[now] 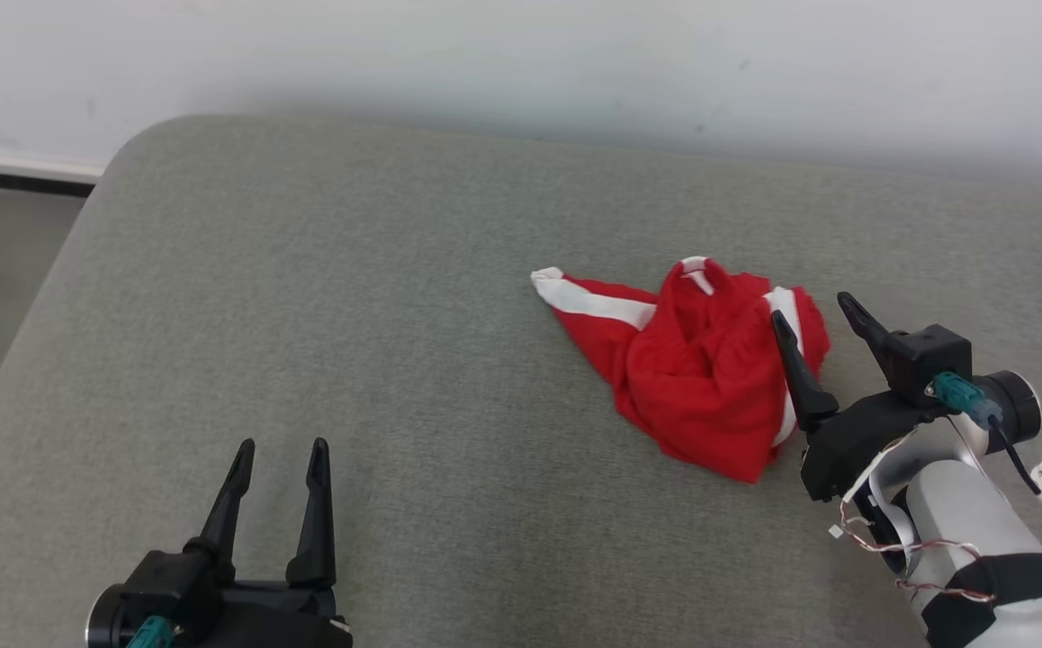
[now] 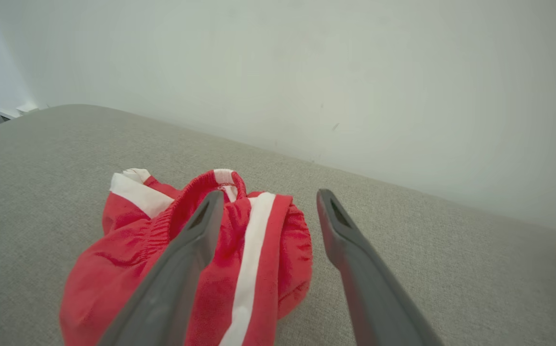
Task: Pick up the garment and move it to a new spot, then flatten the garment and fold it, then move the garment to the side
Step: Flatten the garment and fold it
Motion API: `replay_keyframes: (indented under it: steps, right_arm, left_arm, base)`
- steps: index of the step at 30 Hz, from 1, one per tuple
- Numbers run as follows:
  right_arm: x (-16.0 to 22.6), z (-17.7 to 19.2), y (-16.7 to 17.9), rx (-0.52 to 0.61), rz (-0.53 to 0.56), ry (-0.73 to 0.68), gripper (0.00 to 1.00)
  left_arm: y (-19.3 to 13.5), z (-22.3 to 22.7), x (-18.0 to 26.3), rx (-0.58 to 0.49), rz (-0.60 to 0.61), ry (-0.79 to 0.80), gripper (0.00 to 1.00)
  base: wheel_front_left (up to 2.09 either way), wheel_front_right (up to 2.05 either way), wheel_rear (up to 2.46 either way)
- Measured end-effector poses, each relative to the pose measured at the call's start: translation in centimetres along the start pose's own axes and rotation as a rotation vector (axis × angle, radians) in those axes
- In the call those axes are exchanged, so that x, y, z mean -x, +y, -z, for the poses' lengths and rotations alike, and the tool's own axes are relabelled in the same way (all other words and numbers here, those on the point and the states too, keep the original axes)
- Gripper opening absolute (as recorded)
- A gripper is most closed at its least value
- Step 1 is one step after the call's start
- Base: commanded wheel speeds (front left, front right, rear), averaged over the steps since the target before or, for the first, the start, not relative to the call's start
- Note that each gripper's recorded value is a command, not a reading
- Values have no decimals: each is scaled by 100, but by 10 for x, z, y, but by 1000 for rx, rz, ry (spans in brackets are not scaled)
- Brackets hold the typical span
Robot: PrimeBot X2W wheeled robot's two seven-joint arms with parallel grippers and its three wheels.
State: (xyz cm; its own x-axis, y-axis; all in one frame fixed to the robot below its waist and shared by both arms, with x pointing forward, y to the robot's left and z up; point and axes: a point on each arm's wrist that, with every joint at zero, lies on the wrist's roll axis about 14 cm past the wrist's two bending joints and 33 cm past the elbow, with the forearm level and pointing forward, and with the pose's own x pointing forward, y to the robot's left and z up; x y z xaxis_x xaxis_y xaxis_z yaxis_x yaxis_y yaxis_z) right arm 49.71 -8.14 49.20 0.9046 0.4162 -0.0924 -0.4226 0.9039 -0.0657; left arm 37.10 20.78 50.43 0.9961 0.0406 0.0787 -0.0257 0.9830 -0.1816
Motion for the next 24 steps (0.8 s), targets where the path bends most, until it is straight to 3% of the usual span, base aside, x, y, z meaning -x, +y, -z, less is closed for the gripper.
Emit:
replay_keyframes:
  steps: [6, 7, 8, 9, 15, 24]
  right_arm:
    - [-27, 32, 12, 4, -44, 117, 100]
    - [-30, 38, 13, 4, -46, 138, 44]
    - [-32, 41, 14, 2, -50, 148, 29]
    - [-35, 43, 15, 2, -56, 148, 0]
    - [-45, 28, 8, -22, -34, 78, 0]
    - [-30, -48, -79, 37, 148, -99, 0]
  left_arm:
    - [15, 2, 4, -1, -48, 12, 100]
    - [16, 3, 5, 2, -53, 16, 100]
    - [17, 5, 5, 2, -56, 20, 100]
    - [18, 6, 5, 2, -59, 23, 100]
    - [22, 6, 4, -1, -70, 24, 100]
    - [4, 1, 0, 5, -14, 4, 100]
  base:
    - [0, 0, 0]
    - [0, 0, 0]
    - [0, 0, 0]
    - [0, 0, 0]
    - [0, 0, 0]
    - [0, 0, 0]
